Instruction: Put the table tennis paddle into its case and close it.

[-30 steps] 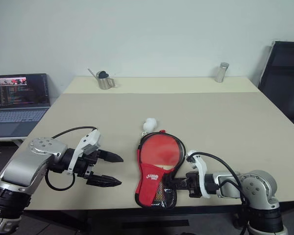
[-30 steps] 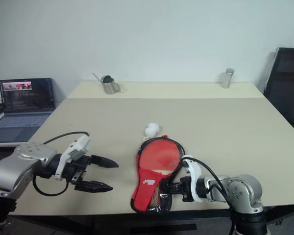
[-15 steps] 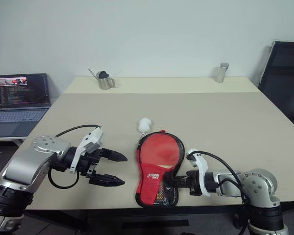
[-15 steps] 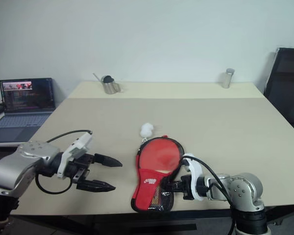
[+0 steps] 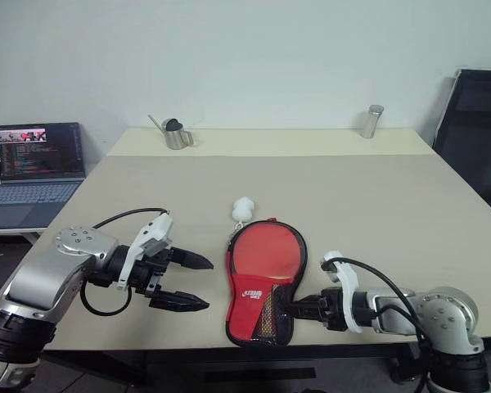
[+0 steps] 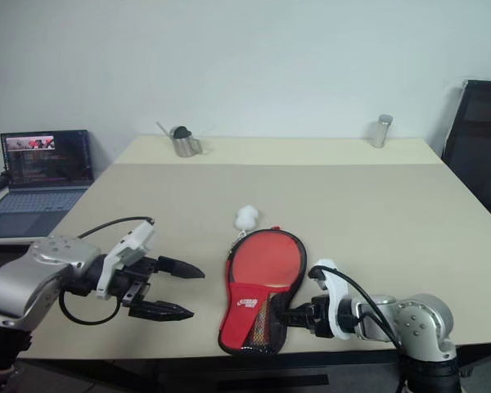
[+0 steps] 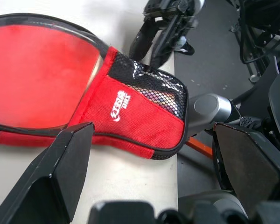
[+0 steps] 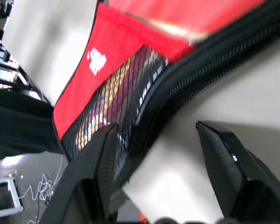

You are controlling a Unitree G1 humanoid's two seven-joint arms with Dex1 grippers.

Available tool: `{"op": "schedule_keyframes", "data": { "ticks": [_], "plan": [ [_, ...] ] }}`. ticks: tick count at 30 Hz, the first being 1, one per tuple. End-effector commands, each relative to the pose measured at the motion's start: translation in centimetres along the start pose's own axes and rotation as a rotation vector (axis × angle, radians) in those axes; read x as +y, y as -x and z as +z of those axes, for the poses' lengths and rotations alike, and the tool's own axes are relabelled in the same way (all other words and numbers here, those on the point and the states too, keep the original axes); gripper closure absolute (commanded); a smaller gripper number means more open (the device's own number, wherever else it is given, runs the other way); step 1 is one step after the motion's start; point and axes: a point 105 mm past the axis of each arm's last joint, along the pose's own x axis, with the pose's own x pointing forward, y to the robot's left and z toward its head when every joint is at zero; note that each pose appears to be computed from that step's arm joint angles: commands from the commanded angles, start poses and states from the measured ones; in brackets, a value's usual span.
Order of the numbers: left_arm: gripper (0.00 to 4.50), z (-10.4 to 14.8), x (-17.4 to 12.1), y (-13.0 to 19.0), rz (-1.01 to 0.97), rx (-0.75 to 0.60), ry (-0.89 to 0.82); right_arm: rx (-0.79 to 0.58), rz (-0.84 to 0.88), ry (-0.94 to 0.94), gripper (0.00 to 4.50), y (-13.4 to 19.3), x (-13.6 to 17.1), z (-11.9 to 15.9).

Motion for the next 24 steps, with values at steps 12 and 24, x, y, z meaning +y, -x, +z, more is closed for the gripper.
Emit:
{"op": "schedule_keyframes", "data": {
  "ticks": [12, 24],
  "plan": [
    [0.0, 0.6, 0.3, 0.4, 0.074, -0.07, -0.018, -0.078, -0.008, 0.266, 0.05, 3.4, 1.5, 3.5],
    [0.0, 0.5, 2.0, 1.1, 0.287, -0.183, 0.052, -0.338, 0.056, 0.625, 0.05, 2.0, 3.1, 10.1]
  ]
}}
